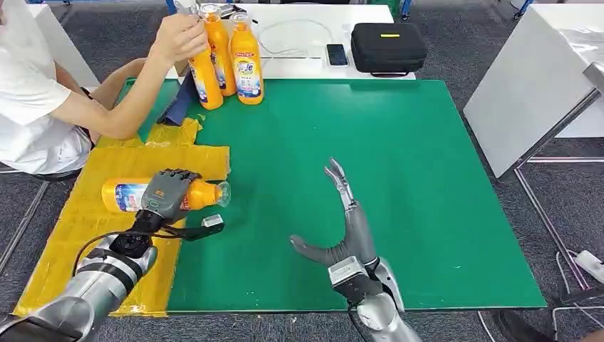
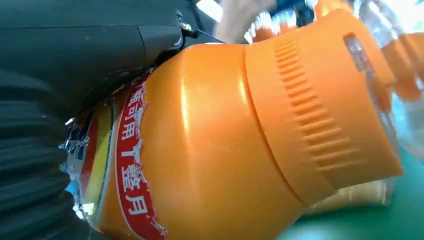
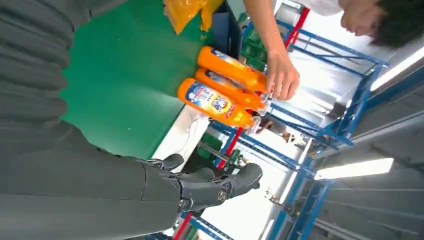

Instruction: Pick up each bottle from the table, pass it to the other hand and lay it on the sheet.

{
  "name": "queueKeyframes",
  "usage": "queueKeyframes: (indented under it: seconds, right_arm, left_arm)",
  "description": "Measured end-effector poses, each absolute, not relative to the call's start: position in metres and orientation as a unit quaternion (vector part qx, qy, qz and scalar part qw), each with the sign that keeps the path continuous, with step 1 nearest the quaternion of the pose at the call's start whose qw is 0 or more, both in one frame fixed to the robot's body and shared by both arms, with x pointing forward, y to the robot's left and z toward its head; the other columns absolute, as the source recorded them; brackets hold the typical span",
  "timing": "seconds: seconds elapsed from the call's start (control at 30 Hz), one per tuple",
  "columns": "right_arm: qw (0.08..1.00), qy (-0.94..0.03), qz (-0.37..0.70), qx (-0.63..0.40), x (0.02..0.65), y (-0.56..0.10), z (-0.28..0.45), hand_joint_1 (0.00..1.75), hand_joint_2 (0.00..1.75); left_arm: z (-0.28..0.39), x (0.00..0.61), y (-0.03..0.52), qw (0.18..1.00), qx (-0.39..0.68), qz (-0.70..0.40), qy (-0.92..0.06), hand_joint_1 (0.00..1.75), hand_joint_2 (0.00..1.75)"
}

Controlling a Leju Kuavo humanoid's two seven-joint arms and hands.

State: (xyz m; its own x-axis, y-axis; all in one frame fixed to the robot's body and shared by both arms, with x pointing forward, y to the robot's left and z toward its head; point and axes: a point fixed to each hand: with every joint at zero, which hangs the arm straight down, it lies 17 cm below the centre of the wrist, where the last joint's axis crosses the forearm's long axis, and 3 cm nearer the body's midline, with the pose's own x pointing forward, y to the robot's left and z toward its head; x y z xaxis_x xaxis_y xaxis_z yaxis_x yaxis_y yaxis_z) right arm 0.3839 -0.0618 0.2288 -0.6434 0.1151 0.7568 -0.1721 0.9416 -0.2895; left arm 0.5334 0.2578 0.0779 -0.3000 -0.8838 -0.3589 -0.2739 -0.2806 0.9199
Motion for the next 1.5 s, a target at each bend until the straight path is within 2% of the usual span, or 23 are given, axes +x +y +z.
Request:
queueKeyframes:
  seconds: [0.03, 0.07, 0.67, 1.2, 1.4, 1.47, 1.5]
  right_arm:
    - [0.420, -0.891, 0.172, 0.017, 0.384, -0.061, 0.230, 0.00, 1.75]
    - [0.419, -0.891, 0.173, 0.018, 0.385, -0.060, 0.231, 0.00, 1.75]
    - [0.424, -0.884, 0.198, 0.017, 0.390, -0.046, 0.222, 0.00, 1.75]
    - [0.445, -0.869, 0.215, -0.018, 0.386, -0.057, 0.193, 0.00, 1.75]
    - [0.445, -0.869, 0.215, -0.018, 0.386, -0.057, 0.193, 0.00, 1.75]
    - [0.456, -0.865, 0.209, -0.030, 0.382, -0.065, 0.185, 0.00, 1.75]
    - [0.474, -0.858, 0.191, -0.042, 0.377, -0.081, 0.177, 0.00, 1.75]
  left_arm:
    - [0.069, 0.531, 0.259, 0.259, 0.530, -0.605, -0.536, 0.14, 1.75]
    - [0.063, 0.529, 0.260, 0.262, 0.528, -0.608, -0.531, 0.00, 1.75]
    - [0.041, 0.520, 0.244, 0.291, 0.520, -0.608, -0.526, 0.00, 1.75]
    - [0.115, 0.478, 0.195, 0.264, 0.513, -0.497, -0.649, 0.00, 1.75]
    - [0.115, 0.477, 0.194, 0.264, 0.511, -0.496, -0.650, 0.00, 1.75]
    - [0.140, 0.454, 0.166, 0.235, 0.431, -0.464, -0.738, 0.00, 1.75]
    - [0.159, 0.434, 0.178, 0.306, 0.379, -0.327, -0.810, 0.00, 1.75]
